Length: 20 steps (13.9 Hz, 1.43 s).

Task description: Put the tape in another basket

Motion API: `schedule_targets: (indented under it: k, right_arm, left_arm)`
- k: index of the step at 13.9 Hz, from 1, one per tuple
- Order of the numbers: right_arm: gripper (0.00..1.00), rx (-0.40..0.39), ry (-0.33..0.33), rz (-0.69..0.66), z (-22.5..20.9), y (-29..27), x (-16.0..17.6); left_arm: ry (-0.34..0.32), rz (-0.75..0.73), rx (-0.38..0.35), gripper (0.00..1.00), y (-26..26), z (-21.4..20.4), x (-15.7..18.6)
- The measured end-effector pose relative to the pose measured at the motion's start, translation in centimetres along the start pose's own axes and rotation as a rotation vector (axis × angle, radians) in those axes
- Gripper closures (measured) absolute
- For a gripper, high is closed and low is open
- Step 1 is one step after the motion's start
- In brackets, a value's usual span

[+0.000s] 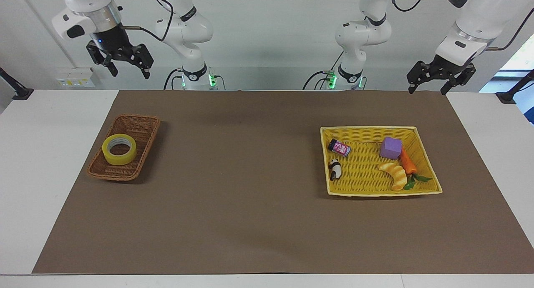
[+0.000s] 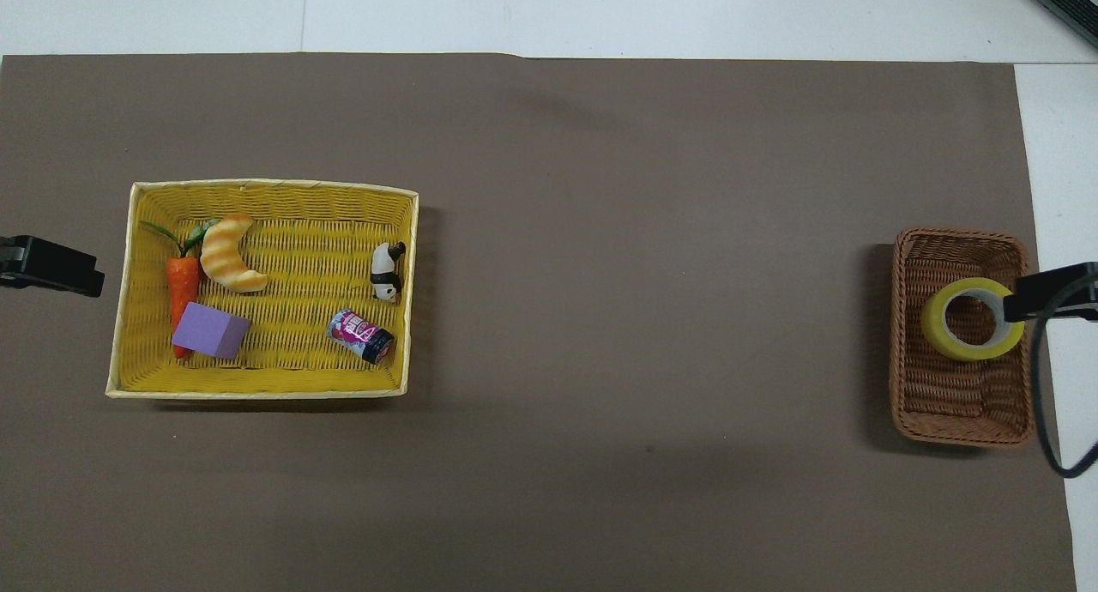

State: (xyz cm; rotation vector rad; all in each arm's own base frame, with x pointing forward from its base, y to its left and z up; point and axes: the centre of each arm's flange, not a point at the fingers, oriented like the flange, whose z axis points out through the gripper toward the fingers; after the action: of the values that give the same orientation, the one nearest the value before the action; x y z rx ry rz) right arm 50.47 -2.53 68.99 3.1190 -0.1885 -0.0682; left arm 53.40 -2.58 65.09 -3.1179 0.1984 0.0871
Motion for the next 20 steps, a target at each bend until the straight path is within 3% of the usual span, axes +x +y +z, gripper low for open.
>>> schedule_targets:
  k: [3,20]
  right_arm:
    - [0.00,0.002,0.028,0.000,-0.1,-0.2,1.2]
    - [0.00,-0.001,0.015,-0.007,0.7,-0.3,1.5]
  left_arm:
    - [0.001,0.000,0.000,0.00,0.0,0.0,0.0]
    - [0.005,0.001,0.001,0.00,0.1,-0.2,-0.1]
